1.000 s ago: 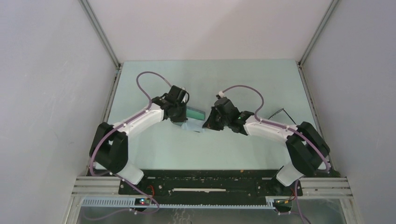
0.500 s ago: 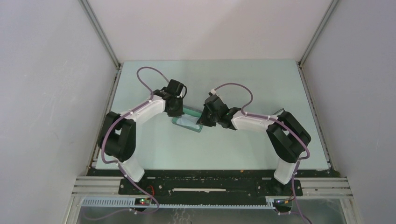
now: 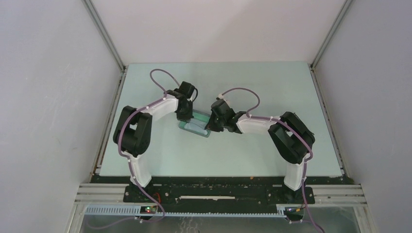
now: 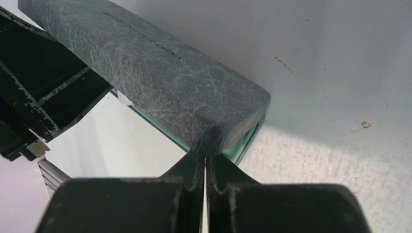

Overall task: Organize the sunglasses
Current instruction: Place the glasses cleaning cloth in the sunglasses case.

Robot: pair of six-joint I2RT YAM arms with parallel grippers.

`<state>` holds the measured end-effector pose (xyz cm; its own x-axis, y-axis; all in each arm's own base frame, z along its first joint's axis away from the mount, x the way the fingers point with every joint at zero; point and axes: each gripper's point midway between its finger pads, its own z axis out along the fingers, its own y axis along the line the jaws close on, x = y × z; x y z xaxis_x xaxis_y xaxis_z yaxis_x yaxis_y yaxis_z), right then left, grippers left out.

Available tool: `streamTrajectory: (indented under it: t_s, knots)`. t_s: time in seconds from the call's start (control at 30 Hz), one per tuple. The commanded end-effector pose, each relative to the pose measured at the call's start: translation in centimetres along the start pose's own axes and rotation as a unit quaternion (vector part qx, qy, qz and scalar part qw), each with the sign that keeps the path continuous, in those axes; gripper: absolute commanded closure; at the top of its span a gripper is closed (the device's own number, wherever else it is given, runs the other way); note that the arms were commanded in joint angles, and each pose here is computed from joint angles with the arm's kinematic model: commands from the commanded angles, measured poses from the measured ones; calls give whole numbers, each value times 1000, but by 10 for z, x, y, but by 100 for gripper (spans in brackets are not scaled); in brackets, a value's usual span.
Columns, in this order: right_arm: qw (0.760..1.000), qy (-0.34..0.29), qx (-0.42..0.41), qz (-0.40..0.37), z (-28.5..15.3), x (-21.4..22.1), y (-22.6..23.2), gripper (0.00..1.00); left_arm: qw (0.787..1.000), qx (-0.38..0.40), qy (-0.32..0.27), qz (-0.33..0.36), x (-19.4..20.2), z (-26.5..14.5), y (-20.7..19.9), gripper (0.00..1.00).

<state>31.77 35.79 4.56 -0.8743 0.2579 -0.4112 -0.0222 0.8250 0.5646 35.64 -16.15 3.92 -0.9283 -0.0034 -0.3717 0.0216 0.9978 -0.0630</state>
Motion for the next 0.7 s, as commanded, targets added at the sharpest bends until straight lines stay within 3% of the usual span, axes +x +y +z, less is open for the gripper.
streamTrajectory:
  t_s: [0.0, 0.47, 0.67]
  knots:
    - [1000, -19, 0, 4, 2, -13, 5, 100, 1000, -13, -21, 9, -24, -6, 4, 100]
    - [1000, -3, 8, -6, 10, 1, 0, 100, 998, -64, -1, 9, -14, -2, 22, 100]
    - [1000, 3, 11, -11, 11, 9, 1, 100, 996, -84, 3, -7, -9, -3, 28, 87]
